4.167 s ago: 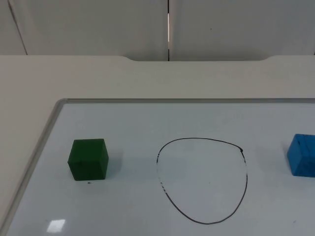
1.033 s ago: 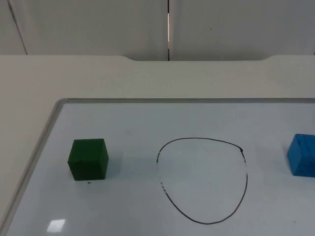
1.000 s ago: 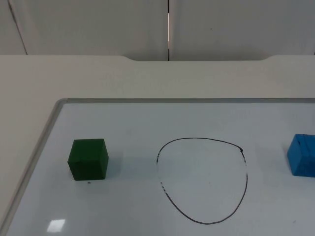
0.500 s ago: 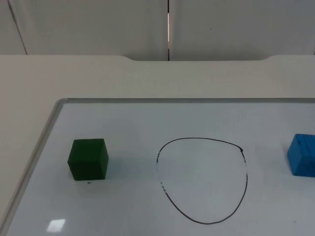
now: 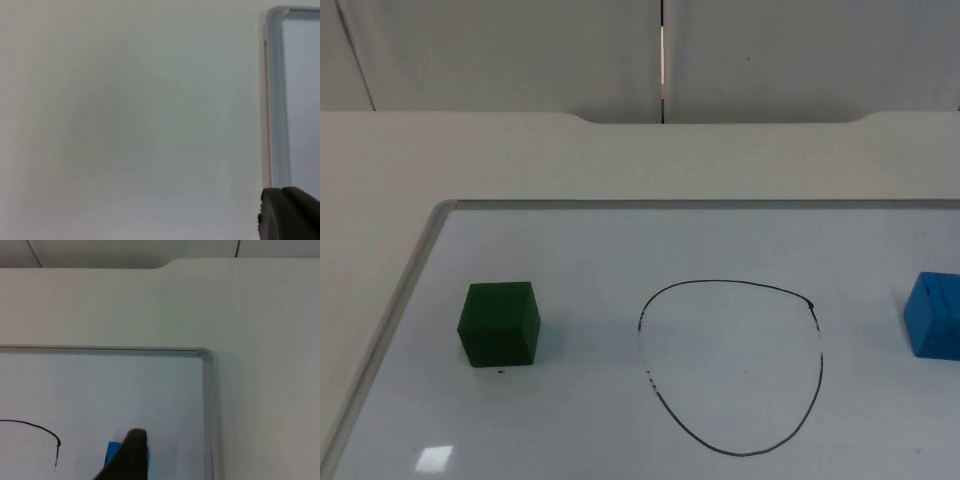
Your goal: Push the two cubes into the marked area.
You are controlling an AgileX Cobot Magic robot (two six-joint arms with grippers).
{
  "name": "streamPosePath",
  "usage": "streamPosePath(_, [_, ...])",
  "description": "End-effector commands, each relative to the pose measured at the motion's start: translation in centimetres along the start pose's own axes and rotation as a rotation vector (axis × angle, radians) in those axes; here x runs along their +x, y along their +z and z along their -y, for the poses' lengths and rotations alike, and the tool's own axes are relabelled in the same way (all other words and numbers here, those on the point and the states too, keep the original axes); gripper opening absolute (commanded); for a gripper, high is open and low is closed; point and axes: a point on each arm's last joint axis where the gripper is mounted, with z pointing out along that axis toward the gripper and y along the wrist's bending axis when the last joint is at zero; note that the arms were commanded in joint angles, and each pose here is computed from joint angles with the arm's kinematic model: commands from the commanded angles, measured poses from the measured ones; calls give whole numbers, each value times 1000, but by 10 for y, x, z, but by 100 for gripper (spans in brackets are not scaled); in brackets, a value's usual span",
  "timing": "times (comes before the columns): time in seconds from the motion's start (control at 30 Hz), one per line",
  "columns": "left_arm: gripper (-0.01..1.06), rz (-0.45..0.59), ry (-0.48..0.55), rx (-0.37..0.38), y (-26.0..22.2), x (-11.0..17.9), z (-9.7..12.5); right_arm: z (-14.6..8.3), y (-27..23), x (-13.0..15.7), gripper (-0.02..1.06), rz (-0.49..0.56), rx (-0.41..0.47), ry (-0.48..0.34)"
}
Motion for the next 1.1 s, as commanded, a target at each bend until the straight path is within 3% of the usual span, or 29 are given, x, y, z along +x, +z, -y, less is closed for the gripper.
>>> streamPosePath(0.0, [0, -7, -23, 2, 13, -3, -1, 1, -2, -4, 105, 26, 1, 6])
streamPosePath(0.33, [0, -131, -5, 10, 72, 13, 6, 1, -1, -4, 105, 33, 1, 6])
streamPosePath(0.67, [0, -105, 42, 75, 91, 17, 40, 0, -1, -4, 105, 34, -1, 8])
streamPosePath(1.07, [0, -159, 37, 66, 110, 28, 40, 0, -1, -4, 105, 34, -1, 8])
